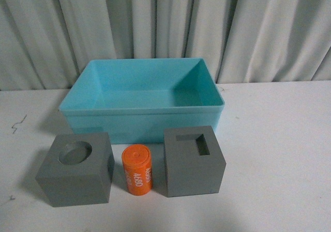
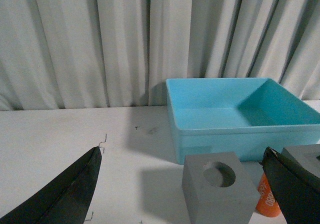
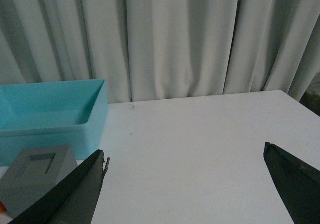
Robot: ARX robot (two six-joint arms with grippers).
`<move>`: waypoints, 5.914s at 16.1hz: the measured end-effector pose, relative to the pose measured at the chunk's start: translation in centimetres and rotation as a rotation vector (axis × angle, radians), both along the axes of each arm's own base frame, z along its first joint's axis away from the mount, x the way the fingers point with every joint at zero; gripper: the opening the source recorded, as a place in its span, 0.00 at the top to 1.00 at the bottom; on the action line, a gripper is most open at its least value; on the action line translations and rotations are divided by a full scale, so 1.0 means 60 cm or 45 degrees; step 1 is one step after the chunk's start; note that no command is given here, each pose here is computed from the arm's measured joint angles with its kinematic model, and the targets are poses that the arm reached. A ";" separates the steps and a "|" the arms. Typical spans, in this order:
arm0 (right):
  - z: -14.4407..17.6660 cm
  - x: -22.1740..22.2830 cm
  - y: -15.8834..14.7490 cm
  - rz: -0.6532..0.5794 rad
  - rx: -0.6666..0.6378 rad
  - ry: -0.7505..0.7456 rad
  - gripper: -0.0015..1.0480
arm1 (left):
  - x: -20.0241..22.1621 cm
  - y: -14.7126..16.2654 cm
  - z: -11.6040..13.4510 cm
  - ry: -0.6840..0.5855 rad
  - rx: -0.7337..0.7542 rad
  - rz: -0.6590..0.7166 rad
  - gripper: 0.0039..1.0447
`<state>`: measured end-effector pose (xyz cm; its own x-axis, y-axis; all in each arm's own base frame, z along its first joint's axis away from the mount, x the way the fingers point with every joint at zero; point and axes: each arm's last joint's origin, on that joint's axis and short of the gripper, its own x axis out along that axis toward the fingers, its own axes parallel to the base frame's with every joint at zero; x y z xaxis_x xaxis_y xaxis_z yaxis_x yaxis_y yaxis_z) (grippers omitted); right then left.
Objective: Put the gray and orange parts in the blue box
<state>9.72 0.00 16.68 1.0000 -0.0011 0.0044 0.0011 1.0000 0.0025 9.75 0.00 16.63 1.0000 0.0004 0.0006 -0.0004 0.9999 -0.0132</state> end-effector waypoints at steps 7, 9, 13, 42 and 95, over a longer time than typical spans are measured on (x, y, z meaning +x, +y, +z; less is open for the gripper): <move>0.000 0.000 0.000 0.000 0.000 0.000 0.06 | 0.000 0.000 0.000 0.000 0.000 0.000 0.06; 0.000 0.000 0.000 0.000 0.000 0.000 0.06 | 0.000 0.000 0.000 0.000 0.000 0.000 0.06; 0.000 0.000 0.000 0.000 0.000 0.000 0.06 | 0.000 0.000 0.000 0.000 0.000 0.000 0.06; -0.083 0.346 0.290 0.272 -0.083 0.884 0.06 | 0.000 0.000 0.000 0.001 0.000 0.000 0.06; -0.042 0.637 0.309 0.066 0.158 0.564 0.65 | 0.000 0.000 0.000 0.000 0.000 0.000 0.06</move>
